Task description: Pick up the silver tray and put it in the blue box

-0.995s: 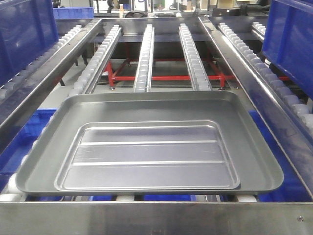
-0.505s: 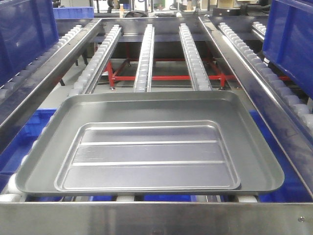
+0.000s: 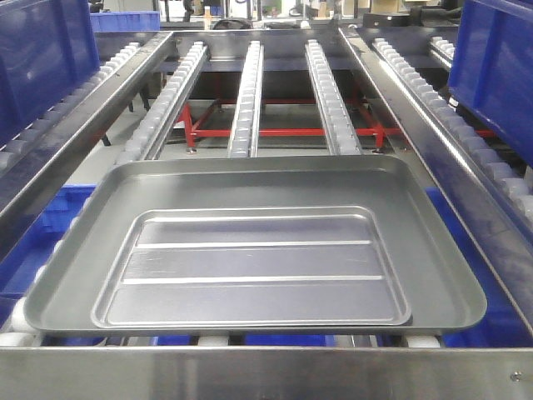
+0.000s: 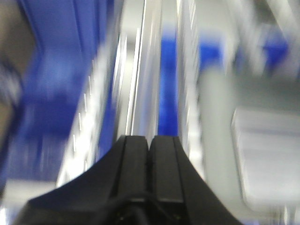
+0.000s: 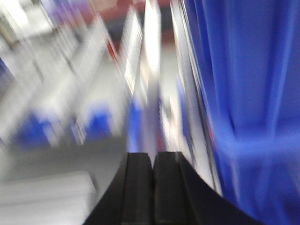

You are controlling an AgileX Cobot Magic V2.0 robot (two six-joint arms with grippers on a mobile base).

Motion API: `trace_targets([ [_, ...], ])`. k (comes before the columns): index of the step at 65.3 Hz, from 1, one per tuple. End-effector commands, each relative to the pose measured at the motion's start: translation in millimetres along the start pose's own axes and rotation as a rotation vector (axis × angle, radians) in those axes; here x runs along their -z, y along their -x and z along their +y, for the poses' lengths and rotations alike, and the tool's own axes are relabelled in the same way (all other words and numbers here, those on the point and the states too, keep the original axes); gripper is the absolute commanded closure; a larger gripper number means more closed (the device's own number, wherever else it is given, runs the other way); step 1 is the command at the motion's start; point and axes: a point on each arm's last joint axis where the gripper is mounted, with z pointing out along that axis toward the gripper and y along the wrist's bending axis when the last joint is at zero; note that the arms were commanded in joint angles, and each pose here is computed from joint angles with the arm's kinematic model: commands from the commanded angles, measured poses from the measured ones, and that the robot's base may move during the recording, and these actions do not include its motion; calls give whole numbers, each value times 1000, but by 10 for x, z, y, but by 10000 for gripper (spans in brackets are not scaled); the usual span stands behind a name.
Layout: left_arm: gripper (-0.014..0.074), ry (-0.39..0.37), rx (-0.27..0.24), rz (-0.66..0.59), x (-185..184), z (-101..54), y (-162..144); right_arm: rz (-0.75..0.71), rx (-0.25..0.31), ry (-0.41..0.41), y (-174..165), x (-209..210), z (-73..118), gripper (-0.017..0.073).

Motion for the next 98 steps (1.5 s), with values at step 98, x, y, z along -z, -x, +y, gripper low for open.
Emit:
trace_targets([
  [98, 502, -33, 31, 632, -1795, -1597, 29, 788, 178, -14, -507, -1836, 1312, 293],
])
